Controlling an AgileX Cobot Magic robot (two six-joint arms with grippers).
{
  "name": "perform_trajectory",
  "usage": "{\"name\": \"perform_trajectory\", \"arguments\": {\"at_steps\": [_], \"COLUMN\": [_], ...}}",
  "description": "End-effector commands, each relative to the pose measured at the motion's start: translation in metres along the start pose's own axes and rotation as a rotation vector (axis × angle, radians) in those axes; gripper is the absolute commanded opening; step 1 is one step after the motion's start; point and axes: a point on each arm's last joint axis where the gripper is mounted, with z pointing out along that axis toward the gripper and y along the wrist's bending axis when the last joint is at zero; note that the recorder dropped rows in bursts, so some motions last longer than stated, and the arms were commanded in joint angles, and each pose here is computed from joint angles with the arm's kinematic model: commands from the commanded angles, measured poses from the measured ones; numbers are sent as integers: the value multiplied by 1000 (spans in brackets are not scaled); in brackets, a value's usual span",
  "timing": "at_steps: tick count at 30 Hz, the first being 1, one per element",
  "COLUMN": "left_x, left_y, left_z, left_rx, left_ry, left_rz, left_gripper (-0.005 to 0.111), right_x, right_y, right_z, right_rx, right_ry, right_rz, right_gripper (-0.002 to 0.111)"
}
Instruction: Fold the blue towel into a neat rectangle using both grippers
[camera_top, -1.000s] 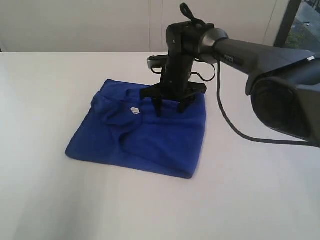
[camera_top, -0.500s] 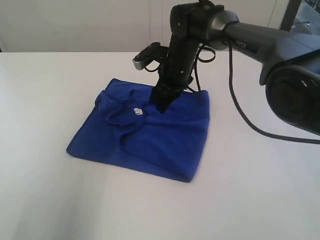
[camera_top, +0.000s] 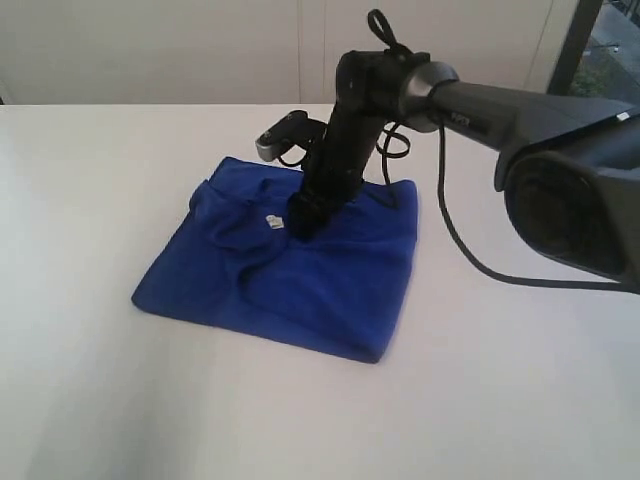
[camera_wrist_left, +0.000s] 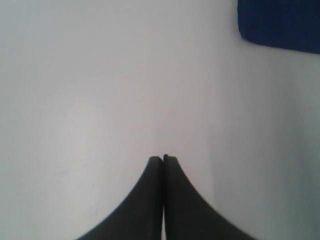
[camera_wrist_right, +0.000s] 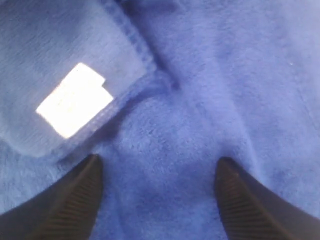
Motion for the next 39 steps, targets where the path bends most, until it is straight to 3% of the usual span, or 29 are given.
{"name": "perform_trajectory", "arguments": {"at_steps": [1,7,16,20,25,33,39], "left_x": [2,2,2,2,2,2,2], "left_y": [0,0,0,0,0,1,1], "left_z": [0,0,0,0,0,0,0], "left_rx": [-1,-1,-1,-1,-1,-3,-3], "left_ry": [6,6,6,6,6,5,5], "left_rz": [-6,-6,-6,-6,-6,-4,-4], "left_gripper": [0,0,0,0,0,0,0], "right_x": [16,29,37,40,22,15,29], "right_y": [-12,-20,-17,-14,-8,-15,-35], "right_z": [34,42,38,30,-11,-72,-88], "right_rx": [66,205,249,251,254,243,247], "right_ry": [74,142,222,277,177,100,100], "right_rz": [253,676,977,987,963,651,548], "right_gripper": [62,62,62,62,62,57,20]}}
